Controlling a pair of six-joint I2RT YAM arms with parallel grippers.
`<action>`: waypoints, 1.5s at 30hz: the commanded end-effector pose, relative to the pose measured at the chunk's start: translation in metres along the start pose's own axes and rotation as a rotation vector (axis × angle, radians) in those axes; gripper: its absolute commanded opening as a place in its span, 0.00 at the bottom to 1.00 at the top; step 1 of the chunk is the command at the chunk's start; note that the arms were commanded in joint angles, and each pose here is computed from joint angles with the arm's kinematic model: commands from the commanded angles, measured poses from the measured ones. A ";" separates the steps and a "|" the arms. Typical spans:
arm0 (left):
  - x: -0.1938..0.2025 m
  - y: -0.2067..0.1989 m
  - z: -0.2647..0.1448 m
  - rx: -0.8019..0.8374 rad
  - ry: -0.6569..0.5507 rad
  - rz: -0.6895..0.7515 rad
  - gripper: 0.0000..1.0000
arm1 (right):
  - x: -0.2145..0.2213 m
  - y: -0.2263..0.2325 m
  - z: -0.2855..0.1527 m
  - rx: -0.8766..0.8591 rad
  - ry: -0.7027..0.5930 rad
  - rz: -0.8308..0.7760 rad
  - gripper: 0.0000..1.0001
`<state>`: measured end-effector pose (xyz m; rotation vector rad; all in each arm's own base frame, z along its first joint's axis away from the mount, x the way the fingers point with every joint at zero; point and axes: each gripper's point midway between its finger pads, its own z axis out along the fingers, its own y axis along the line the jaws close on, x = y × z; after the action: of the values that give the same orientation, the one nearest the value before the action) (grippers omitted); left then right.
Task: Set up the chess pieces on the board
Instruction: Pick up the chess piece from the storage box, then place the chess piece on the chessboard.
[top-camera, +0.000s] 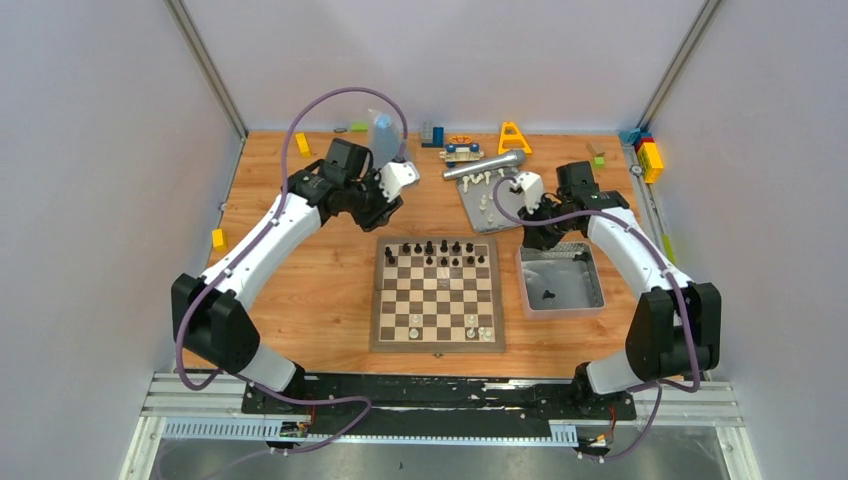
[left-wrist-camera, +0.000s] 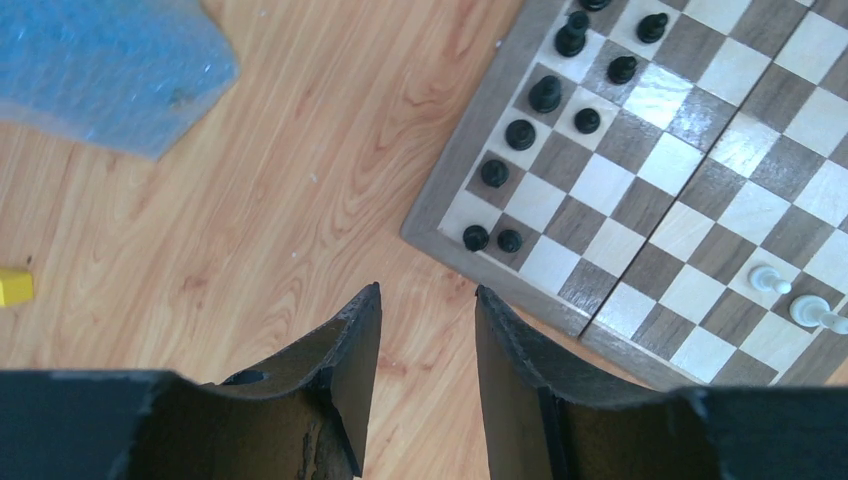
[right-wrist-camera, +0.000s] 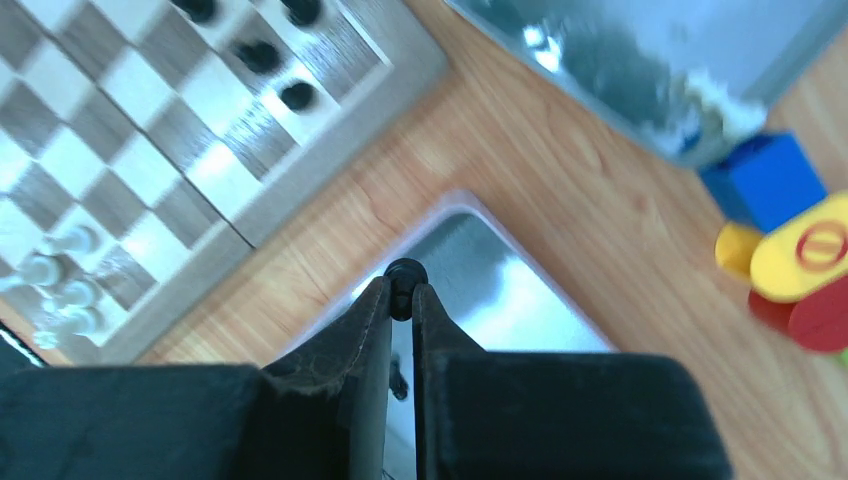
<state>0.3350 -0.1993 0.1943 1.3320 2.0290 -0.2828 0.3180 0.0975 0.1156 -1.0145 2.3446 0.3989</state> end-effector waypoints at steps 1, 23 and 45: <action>-0.003 0.019 -0.028 -0.069 -0.100 -0.114 0.48 | -0.054 0.039 -0.014 -0.070 -0.090 -0.103 0.00; 0.078 0.079 -0.127 -0.399 -0.205 -0.501 0.85 | -0.141 0.175 0.126 -0.301 0.036 -0.450 0.00; 0.079 0.073 -0.120 -0.359 -0.210 -0.488 0.87 | -0.127 0.170 0.163 -0.275 0.105 -0.467 0.00</action>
<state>0.3262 -0.0439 0.2402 0.5559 2.1086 -0.2276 0.3126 0.3502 0.0605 -1.7046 2.1366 0.5304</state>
